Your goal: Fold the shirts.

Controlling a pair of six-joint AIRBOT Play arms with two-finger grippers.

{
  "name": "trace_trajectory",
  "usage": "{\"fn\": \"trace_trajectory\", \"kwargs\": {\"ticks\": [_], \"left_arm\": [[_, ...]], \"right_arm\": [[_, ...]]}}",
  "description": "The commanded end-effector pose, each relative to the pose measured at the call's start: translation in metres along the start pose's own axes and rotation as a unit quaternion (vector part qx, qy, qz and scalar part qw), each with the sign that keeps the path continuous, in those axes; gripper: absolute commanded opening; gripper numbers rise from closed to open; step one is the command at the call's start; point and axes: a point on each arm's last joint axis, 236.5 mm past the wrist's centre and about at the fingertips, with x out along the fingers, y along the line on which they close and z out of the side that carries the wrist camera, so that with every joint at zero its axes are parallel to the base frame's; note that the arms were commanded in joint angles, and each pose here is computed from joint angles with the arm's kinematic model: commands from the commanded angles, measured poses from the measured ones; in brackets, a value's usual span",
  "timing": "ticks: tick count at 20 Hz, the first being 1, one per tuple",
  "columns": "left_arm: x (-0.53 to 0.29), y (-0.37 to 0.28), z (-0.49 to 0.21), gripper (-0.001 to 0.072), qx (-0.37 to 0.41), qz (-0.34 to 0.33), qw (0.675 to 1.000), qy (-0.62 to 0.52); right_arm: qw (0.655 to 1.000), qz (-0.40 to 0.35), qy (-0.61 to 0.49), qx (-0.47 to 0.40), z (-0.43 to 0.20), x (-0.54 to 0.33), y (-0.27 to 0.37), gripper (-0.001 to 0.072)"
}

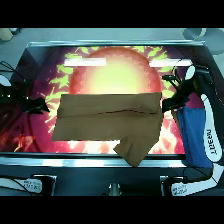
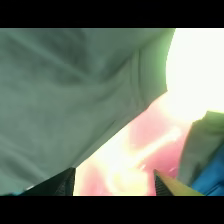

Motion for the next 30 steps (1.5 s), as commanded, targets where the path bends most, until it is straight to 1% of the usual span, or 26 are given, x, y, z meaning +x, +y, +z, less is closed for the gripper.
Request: {"fn": "trace_trajectory", "kwargs": {"ticks": [1, 4, 9, 12, 13, 14, 15, 16, 17, 18, 19, 21, 25, 27, 30], "left_arm": [[0.037, 0.024, -0.065, 0.0467, -0.025, 0.024, 0.999, 0.005], [0.072, 0.025, -0.100, 0.0467, -0.021, 0.019, 0.999, 0.017], [0.086, 0.005, -0.090, 0.0467, -0.045, -0.029, 0.999, -0.012], [0.087, 0.003, -0.091, 0.0466, -0.050, -0.033, 0.998, -0.009], [0.090, 0.000, -0.093, 0.0444, -0.046, -0.034, 0.998, -0.005], [0.092, -0.005, -0.094, 0.0396, -0.041, -0.034, 0.999, -0.002], [0.094, -0.008, -0.094, 0.0395, -0.035, -0.034, 0.999, 0.000], [0.095, -0.011, -0.092, 0.0350, -0.038, -0.032, 0.999, -0.003], [0.095, -0.012, -0.090, 0.0207, -0.046, -0.030, 0.998, -0.007], [0.095, -0.012, -0.090, 0.0094, -0.046, -0.031, 0.998, -0.008], [0.095, -0.012, -0.090, 0.0030, -0.045, -0.030, 0.999, -0.007], [0.093, -0.013, -0.090, 0.0025, -0.036, -0.030, 0.999, -0.009], [0.092, -0.014, -0.092, 0.0024, -0.034, -0.031, 0.999, -0.008], [0.092, -0.014, -0.092, 0.0025, -0.034, -0.031, 0.999, -0.007], [0.092, -0.014, -0.092, 0.0025, -0.034, -0.031, 0.999, -0.007]], "right_arm": [[0.999, 0.010, 0.030, 0.012, -0.047, 0.015, 0.011, 0.0489], [1.000, 0.013, 0.020, 0.008, -0.058, 0.017, 0.020, 0.0489], [1.000, 0.006, 0.011, 0.000, -0.057, 0.012, 0.019, 0.0489], [1.000, -0.003, 0.017, -0.001, -0.060, 0.012, 0.015, 0.0489], [1.000, -0.003, 0.018, -0.002, -0.061, 0.012, 0.015, 0.0490], [1.000, 0.000, 0.024, -0.003, -0.064, 0.013, 0.016, 0.0491], [1.000, 0.006, 0.031, -0.004, -0.069, 0.015, 0.020, 0.0491], [0.999, 0.013, 0.036, -0.005, -0.078, 0.020, 0.026, 0.0492], [0.999, 0.016, 0.036, -0.005, -0.088, 0.027, 0.032, 0.0493], [0.999, 0.020, 0.034, -0.002, -0.100, 0.036, 0.040, 0.0501], [0.999, 0.026, 0.031, 0.005, -0.114, 0.047, 0.049, 0.0514], [0.998, 0.059, 0.015, 0.019, -0.130, 0.071, 0.074, 0.0551], [0.988, 0.138, -0.025, 0.064, -0.126, 0.098, 0.115, 0.0550], [0.987, 0.137, -0.037, 0.081, -0.123, 0.106, 0.115, 0.0531], [0.981, 0.154, -0.067, 0.101, -0.108, 0.104, 0.121, 0.0527]]}}
